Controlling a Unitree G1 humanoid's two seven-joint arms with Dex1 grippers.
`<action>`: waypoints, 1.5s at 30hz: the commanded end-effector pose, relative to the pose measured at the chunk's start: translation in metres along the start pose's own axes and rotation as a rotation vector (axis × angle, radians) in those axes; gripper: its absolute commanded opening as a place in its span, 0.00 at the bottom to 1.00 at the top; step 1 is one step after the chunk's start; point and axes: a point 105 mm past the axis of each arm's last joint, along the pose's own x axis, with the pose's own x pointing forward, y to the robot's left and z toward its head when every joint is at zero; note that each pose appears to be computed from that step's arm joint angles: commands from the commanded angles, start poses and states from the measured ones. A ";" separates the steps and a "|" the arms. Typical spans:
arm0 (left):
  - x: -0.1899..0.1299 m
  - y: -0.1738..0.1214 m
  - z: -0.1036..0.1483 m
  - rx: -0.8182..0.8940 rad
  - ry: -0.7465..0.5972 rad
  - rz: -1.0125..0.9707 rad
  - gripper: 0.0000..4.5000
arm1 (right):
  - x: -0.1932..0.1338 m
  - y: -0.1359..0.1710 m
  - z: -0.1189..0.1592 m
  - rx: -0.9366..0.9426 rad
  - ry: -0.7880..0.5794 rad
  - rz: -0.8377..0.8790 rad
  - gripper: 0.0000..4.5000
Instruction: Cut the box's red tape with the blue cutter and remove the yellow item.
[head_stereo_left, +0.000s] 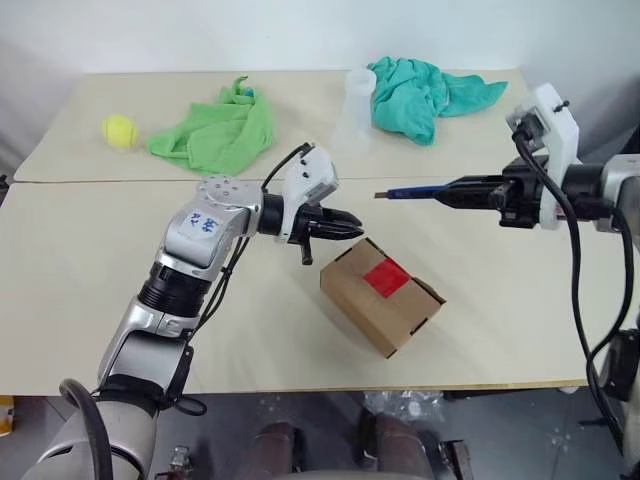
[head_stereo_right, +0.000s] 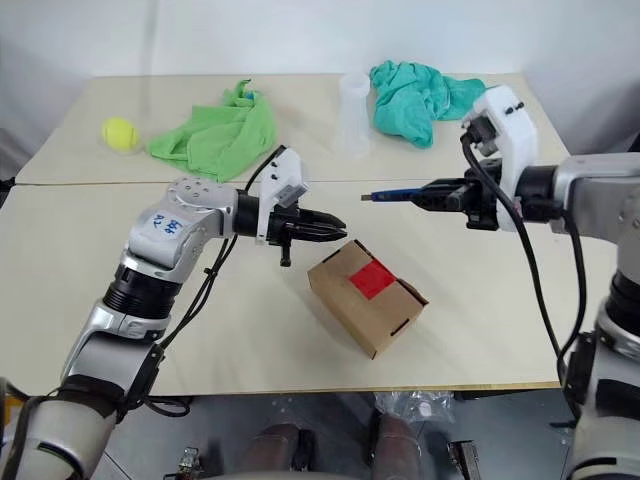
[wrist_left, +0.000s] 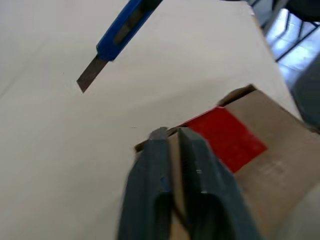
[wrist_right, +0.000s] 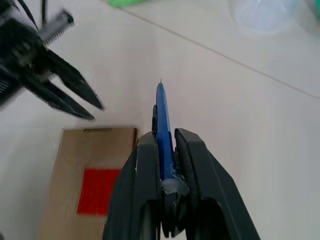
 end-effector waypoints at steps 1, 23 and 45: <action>0.009 -0.011 0.009 0.034 0.006 -0.102 0.00 | -0.014 0.005 0.004 -0.048 -0.036 -0.030 0.03; 0.032 -0.007 -0.053 0.017 0.294 -0.147 0.00 | -0.011 0.026 -0.032 -0.057 0.039 -0.040 0.03; 0.031 -0.009 -0.063 0.010 0.321 -0.162 0.00 | 0.005 0.032 -0.034 -0.026 0.015 -0.006 0.03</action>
